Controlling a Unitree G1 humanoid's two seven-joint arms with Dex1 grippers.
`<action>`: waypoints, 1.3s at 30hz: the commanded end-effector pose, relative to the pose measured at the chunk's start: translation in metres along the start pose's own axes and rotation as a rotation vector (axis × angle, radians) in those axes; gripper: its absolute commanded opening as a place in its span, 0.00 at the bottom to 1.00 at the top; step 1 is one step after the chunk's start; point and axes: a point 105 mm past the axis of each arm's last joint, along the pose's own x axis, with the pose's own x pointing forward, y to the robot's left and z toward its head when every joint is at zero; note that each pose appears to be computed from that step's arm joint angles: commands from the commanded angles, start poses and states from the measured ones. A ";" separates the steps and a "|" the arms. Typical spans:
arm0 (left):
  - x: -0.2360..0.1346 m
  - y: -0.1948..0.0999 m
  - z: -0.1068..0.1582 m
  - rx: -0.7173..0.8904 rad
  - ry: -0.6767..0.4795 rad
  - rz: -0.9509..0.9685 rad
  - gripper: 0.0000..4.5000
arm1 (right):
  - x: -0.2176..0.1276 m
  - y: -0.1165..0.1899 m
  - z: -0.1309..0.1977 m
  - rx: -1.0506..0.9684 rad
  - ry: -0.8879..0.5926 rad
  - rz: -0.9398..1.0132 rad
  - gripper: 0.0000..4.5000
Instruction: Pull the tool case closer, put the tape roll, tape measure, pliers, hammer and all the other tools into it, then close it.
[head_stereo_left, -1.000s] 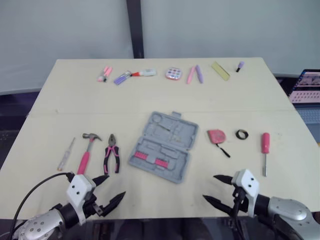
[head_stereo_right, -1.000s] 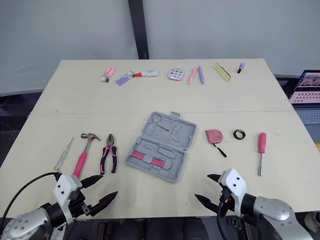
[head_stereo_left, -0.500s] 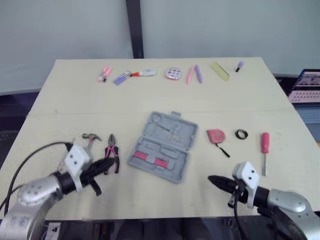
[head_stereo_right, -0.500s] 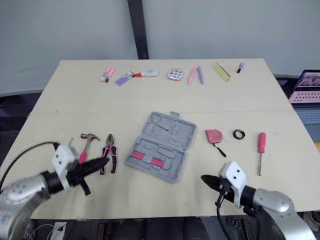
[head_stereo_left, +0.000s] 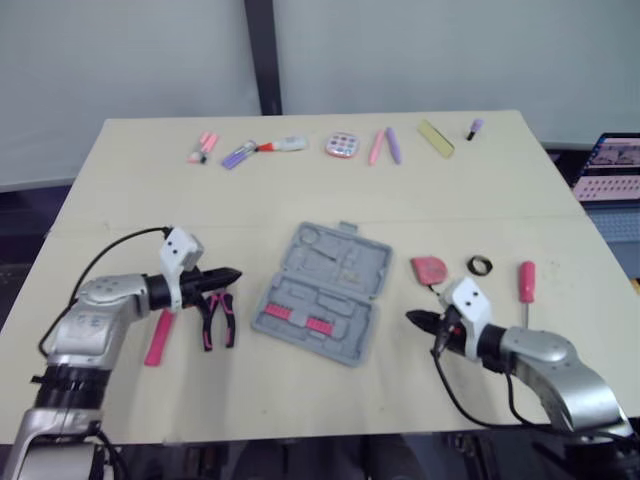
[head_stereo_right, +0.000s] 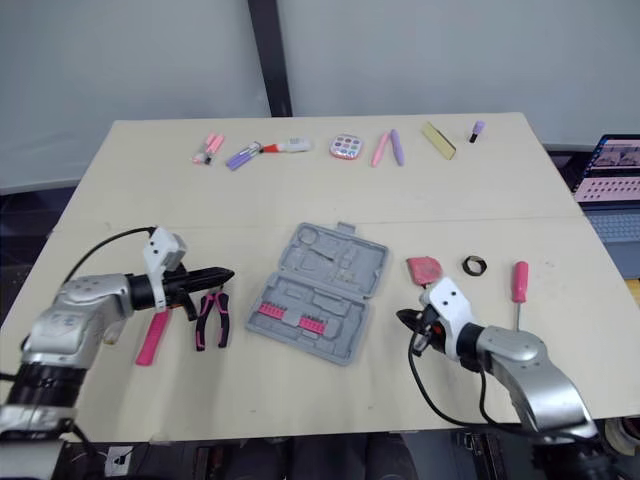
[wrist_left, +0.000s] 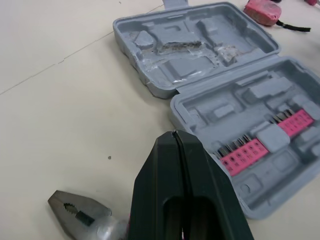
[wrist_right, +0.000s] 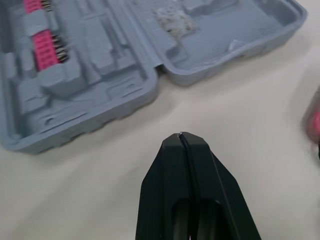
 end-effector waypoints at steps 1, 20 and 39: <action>0.009 0.005 0.000 0.055 0.012 -0.011 0.01 | 0.004 -0.005 0.002 -0.003 -0.018 -0.044 0.00; 0.050 0.011 -0.017 0.142 0.046 -0.001 0.01 | 0.027 -0.006 0.005 0.002 -0.067 -0.079 0.00; 0.072 0.010 -0.016 0.150 0.040 -0.003 0.01 | 0.042 0.009 0.010 -0.011 -0.069 -0.020 0.00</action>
